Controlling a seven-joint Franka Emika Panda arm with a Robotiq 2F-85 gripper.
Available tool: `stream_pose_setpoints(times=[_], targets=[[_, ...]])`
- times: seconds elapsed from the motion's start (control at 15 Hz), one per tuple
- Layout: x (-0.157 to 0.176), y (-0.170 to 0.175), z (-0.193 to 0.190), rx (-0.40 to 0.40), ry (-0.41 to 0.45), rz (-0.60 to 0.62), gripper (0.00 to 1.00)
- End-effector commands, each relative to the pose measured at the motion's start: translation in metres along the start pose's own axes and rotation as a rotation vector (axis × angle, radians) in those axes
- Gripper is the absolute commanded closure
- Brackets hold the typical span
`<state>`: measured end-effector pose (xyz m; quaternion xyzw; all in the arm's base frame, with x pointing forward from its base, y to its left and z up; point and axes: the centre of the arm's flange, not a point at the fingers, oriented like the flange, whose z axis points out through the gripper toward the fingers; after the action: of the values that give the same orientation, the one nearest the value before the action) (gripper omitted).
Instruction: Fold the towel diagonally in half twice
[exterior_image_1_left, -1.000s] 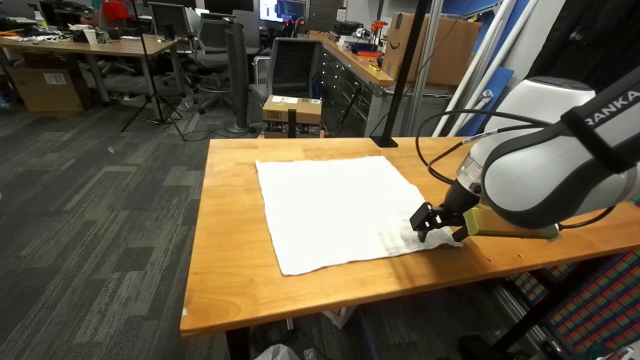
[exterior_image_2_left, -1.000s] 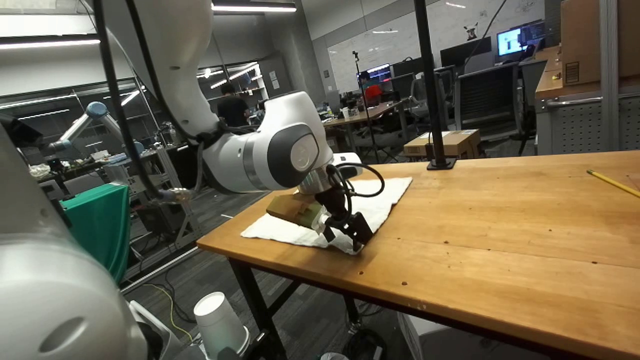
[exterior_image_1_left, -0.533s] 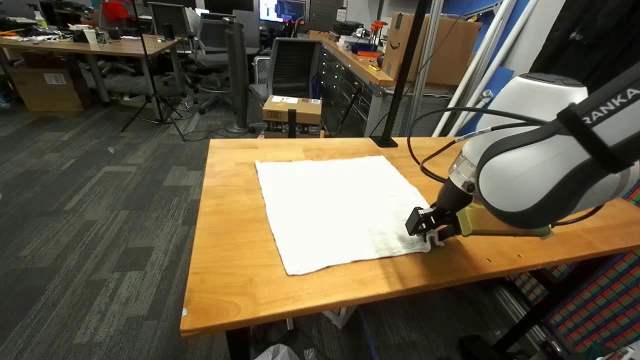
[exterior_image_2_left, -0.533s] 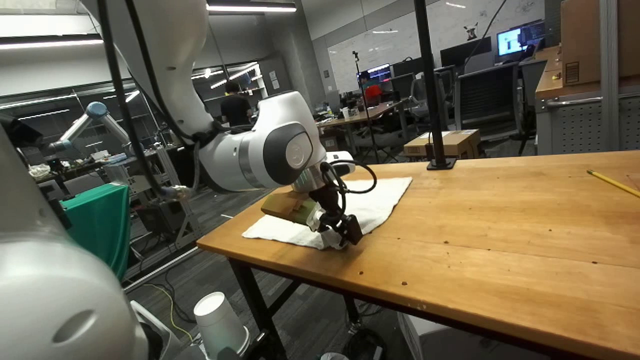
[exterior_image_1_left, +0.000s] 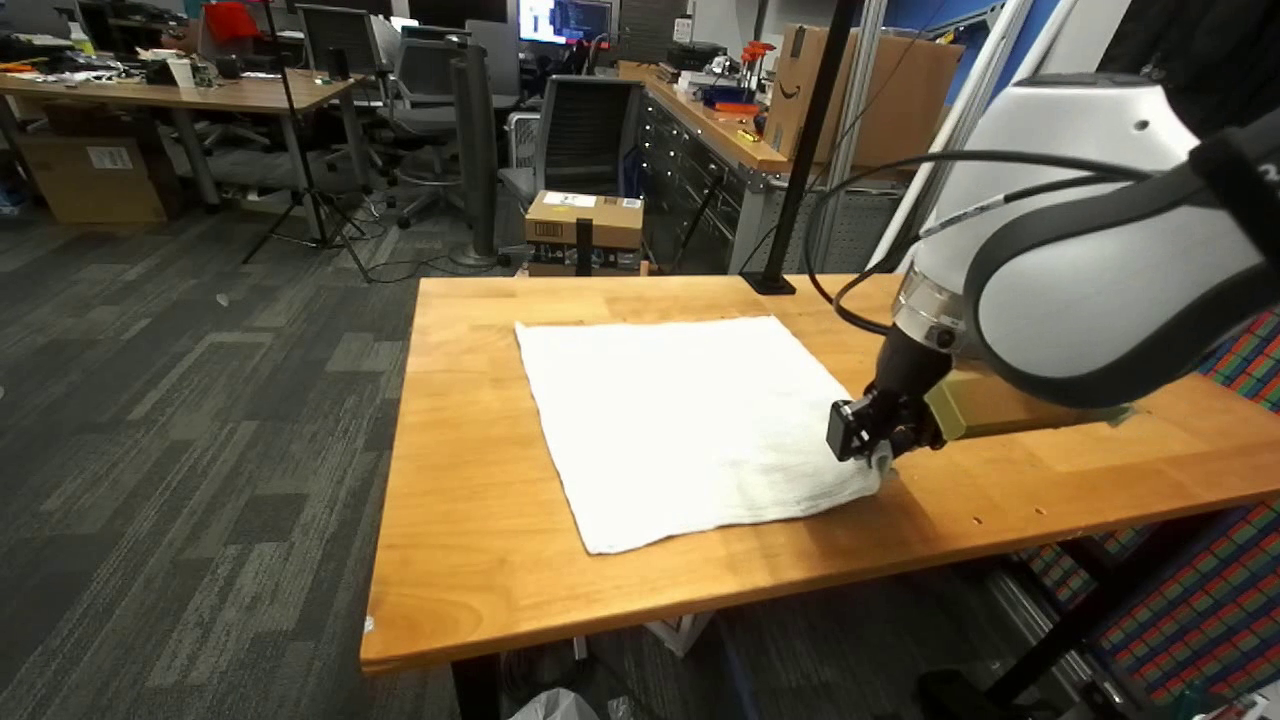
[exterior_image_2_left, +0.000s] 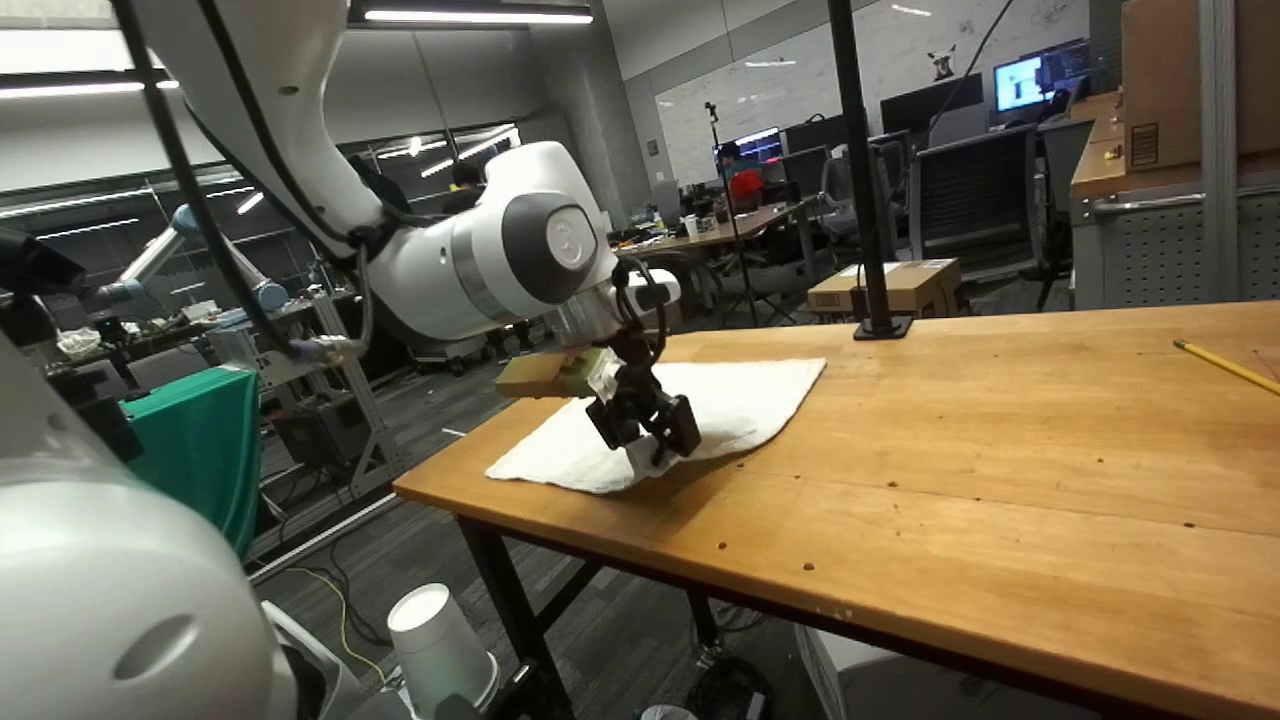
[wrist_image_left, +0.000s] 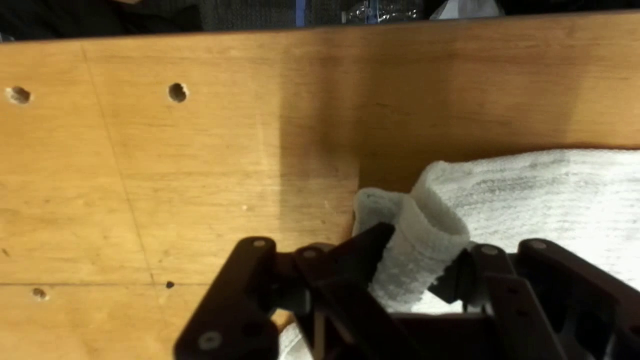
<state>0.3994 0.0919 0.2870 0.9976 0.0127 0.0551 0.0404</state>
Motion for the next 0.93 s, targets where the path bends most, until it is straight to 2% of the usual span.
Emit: stream_pose_setpoints(times=[0.0, 0.4, 0.87], targets=[[0.031, -0.027, -0.040, -0.048, -0.014, -0.046, 0.96], [0.090, -0.089, -0.063, -0.088, -0.060, -0.176, 0.96], [0.178, -0.183, -0.042, -0.044, -0.068, -0.309, 0.97]])
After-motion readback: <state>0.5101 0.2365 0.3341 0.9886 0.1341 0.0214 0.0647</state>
